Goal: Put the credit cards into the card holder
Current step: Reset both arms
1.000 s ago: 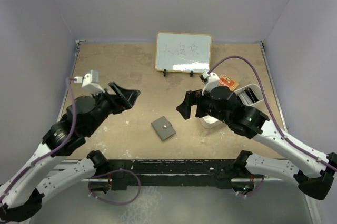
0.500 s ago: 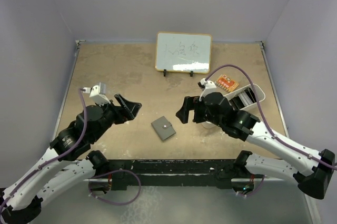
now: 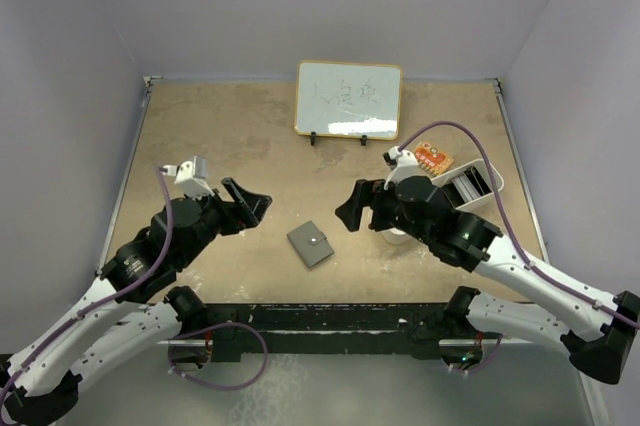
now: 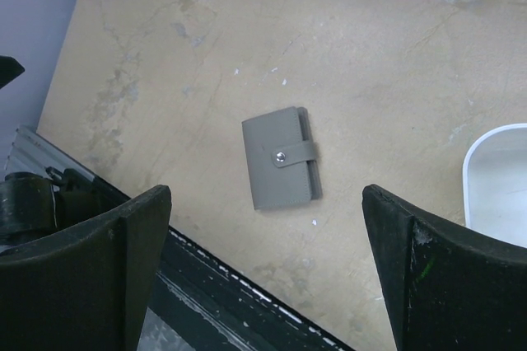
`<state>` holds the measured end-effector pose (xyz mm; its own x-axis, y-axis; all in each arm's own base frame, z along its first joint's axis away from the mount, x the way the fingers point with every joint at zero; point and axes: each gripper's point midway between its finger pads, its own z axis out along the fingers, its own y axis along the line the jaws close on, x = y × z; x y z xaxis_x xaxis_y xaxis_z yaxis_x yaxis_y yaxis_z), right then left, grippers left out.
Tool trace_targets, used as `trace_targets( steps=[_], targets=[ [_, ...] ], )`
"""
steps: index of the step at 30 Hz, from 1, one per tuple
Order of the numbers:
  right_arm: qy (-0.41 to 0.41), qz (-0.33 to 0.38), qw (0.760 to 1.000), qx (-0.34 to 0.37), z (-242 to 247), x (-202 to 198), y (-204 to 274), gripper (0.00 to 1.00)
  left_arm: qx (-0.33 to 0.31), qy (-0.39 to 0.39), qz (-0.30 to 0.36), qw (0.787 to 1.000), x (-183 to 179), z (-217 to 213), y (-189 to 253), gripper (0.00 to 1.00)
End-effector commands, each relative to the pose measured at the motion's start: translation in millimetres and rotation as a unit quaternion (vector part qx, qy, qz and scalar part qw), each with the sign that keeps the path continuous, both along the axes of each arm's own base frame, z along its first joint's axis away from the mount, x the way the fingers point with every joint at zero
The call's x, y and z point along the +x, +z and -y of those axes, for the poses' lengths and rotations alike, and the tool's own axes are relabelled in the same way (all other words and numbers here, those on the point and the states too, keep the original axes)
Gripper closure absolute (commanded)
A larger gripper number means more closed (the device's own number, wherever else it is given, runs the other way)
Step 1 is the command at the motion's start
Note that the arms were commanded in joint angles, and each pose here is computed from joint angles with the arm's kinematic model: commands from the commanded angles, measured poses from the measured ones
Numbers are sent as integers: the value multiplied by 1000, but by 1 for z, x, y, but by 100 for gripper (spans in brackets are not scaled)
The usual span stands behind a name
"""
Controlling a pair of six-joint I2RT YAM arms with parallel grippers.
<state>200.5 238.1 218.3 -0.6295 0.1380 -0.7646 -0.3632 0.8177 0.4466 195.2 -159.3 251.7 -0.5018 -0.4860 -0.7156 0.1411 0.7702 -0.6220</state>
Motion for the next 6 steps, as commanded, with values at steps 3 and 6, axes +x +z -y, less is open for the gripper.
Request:
trace_targets(
  steps=[3, 6],
  targets=[
    [-13, 34, 999, 20, 0, 8, 19, 0, -18, -3, 20, 1000, 2, 3, 13, 20],
    [-10, 38, 999, 20, 0, 9, 19, 0, -18, -3, 21, 1000, 3, 4, 13, 20]
  ],
)
